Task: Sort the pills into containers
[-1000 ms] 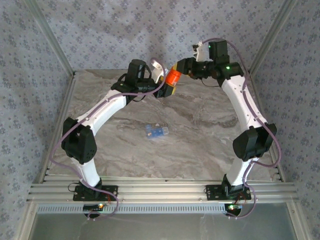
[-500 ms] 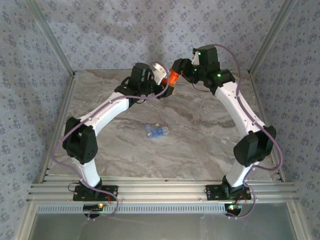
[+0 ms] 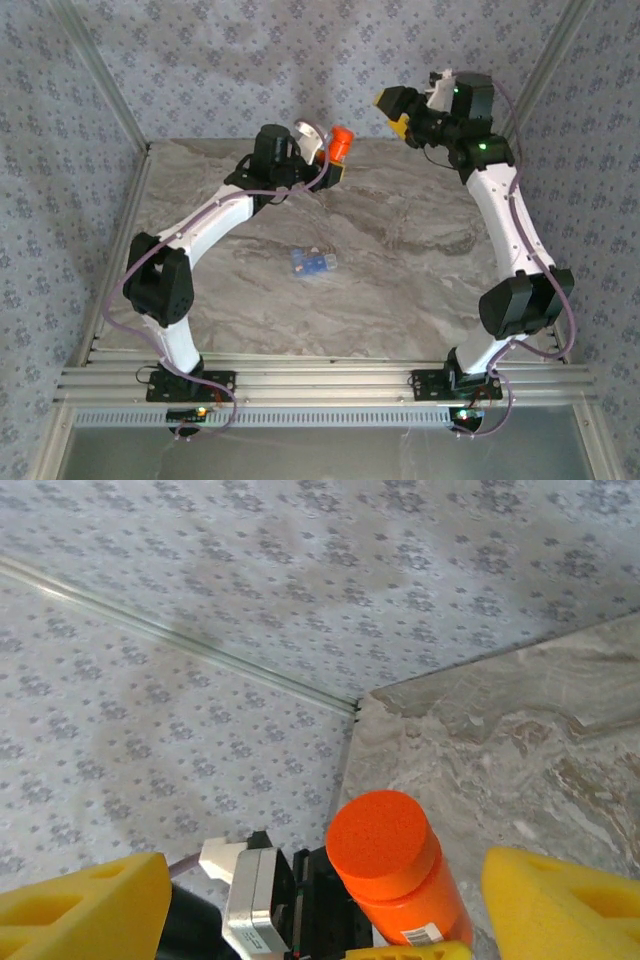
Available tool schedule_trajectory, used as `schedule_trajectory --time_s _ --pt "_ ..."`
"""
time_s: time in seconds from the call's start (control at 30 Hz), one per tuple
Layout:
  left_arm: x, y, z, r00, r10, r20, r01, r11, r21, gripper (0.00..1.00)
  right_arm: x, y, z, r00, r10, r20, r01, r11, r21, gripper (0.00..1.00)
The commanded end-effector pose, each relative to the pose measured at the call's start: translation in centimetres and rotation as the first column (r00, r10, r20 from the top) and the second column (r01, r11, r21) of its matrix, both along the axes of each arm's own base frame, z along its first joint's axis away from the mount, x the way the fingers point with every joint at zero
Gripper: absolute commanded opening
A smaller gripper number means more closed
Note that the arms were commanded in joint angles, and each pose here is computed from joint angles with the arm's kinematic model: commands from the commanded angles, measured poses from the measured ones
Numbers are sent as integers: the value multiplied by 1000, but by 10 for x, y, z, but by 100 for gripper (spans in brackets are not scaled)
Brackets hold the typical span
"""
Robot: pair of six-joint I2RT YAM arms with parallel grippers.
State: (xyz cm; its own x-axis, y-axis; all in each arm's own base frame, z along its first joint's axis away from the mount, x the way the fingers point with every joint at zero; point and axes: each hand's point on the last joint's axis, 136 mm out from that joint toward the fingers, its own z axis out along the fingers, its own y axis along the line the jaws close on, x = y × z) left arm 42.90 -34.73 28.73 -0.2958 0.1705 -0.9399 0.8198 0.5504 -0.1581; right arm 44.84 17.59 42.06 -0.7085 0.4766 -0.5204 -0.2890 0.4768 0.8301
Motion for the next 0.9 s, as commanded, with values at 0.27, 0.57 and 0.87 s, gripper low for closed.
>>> schedule_trajectory --time_s 0.27,0.57,0.87 --pt "-33 -21 48 960 -269 -79 258 957 -130 0 -6 14 -10 952 282 121 -267 955 -130 82" --pt "-34 -24 45 951 -293 -100 279 951 -131 0 -9 36 -15 928 350 127 -333 933 -134 82" --pt "-33 -27 45 947 -305 -101 292 948 -125 0 -3 45 -37 940 334 69 -321 934 -158 80"
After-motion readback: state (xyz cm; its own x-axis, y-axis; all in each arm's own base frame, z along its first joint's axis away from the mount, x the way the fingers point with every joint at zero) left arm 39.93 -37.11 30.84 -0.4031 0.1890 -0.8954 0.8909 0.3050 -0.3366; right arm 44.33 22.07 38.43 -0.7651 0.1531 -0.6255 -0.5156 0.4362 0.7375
